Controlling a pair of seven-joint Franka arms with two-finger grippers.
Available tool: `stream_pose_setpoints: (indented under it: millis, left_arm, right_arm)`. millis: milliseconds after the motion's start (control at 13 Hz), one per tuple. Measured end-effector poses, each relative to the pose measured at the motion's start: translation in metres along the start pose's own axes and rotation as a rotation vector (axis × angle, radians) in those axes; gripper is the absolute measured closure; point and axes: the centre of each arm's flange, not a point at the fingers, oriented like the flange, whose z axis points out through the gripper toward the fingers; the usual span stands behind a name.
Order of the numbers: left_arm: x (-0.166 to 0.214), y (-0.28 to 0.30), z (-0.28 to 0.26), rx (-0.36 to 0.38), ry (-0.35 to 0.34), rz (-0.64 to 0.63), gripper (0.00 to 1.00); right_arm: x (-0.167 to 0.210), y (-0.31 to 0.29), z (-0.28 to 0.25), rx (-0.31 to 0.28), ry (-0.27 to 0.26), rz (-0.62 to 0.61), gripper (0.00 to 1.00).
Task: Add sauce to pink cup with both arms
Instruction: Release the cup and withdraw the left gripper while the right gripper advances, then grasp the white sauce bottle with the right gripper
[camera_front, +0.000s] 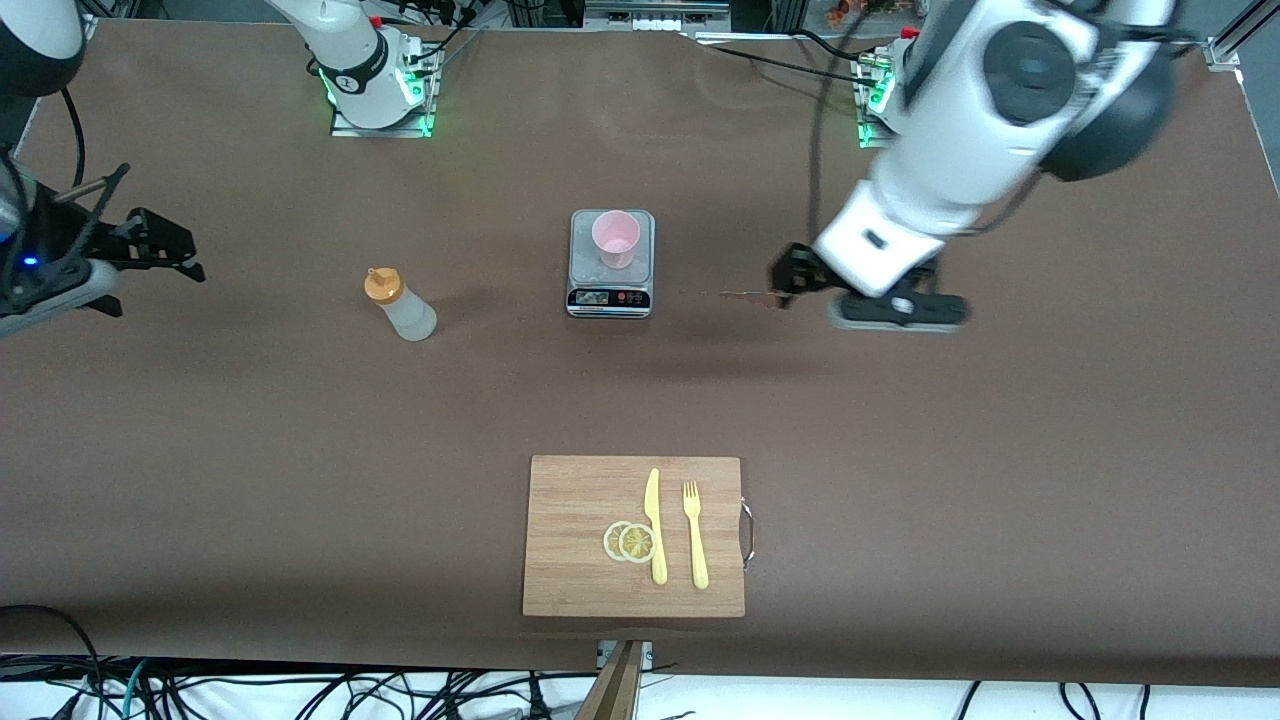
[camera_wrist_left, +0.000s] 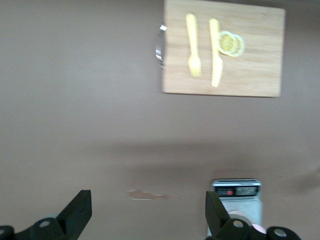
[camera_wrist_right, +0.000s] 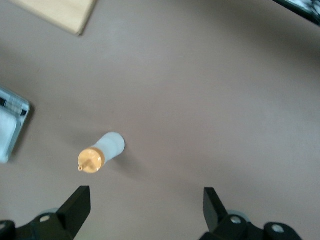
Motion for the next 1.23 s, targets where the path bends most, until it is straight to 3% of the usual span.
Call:
stream_pose_setpoints:
  millis: [230,460,690,843,1227]
  left_arm:
    - [0.011,-0.106,-0.044,0.017,-0.036,-0.013,0.0]
    - [0.01,-0.199,-0.073,0.02,-0.058,0.021,0.0]
    - [0.006,-0.235,-0.077,0.082,-0.094,0.101,0.0]
    - [0.005,-0.242,-0.077,0.094,-0.105,0.119,0.0]
    - [0.002,-0.249,-0.069,0.09,-0.16,0.124,0.0]
  right_arm:
    - [0.002,-0.006,0.017,0.076,0.017,-0.245,0.0]
    - [-0.018,0.033,0.051,0.167,0.094,-0.489,0.0]
    - [-0.028,0.054,0.089,0.263,0.16,-0.625,0.0]
    - [-0.035,0.072,0.129,0.358,0.247,-0.689,0.0]
    - [-0.07,0.109,0.27,0.607,0.549,-0.827,0.0]
